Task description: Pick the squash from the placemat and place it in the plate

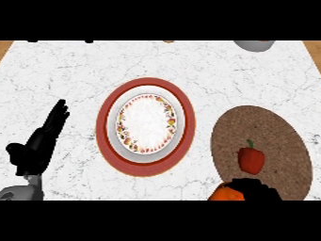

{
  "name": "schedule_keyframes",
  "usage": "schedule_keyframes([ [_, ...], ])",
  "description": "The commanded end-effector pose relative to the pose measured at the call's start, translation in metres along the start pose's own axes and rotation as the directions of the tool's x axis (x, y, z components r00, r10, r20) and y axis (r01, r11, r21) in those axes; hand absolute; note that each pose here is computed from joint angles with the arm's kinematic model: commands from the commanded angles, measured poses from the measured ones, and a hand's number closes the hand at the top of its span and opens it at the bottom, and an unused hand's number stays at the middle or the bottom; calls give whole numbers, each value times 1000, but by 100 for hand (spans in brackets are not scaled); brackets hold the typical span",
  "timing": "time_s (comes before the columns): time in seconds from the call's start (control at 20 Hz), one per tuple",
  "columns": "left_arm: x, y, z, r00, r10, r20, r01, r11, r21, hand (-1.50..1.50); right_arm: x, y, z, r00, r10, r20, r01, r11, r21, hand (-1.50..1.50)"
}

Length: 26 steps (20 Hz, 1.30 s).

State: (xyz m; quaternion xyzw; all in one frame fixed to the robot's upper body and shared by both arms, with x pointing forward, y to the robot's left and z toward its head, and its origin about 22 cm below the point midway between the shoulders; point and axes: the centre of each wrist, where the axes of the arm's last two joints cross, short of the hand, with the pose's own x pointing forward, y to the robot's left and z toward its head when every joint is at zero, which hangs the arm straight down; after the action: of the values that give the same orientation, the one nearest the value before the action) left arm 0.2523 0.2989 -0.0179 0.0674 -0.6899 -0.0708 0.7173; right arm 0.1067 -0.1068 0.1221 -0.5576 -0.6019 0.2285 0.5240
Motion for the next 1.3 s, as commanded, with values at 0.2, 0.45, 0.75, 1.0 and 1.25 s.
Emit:
schedule_keyframes([
  [0.2,8,-13,-11,1000,0,28,1,999,-37,0,46,34,-17,992,-110,-67,116,990,83,150],
  [0.45,8,-15,-9,999,8,37,-7,999,-45,0,46,42,-25,988,-133,-80,141,984,105,150],
  [0.75,8,-12,-15,1000,0,18,1,999,-49,0,58,66,-80,949,-263,-174,266,964,-9,150],
  [1.0,15,-16,-23,999,6,41,-5,999,-42,0,66,102,-92,935,-222,-278,239,971,26,-150],
  [1.25,13,-6,-19,1000,2,25,-1,999,-52,0,68,109,-113,883,-323,-342,343,939,-4,-150],
])
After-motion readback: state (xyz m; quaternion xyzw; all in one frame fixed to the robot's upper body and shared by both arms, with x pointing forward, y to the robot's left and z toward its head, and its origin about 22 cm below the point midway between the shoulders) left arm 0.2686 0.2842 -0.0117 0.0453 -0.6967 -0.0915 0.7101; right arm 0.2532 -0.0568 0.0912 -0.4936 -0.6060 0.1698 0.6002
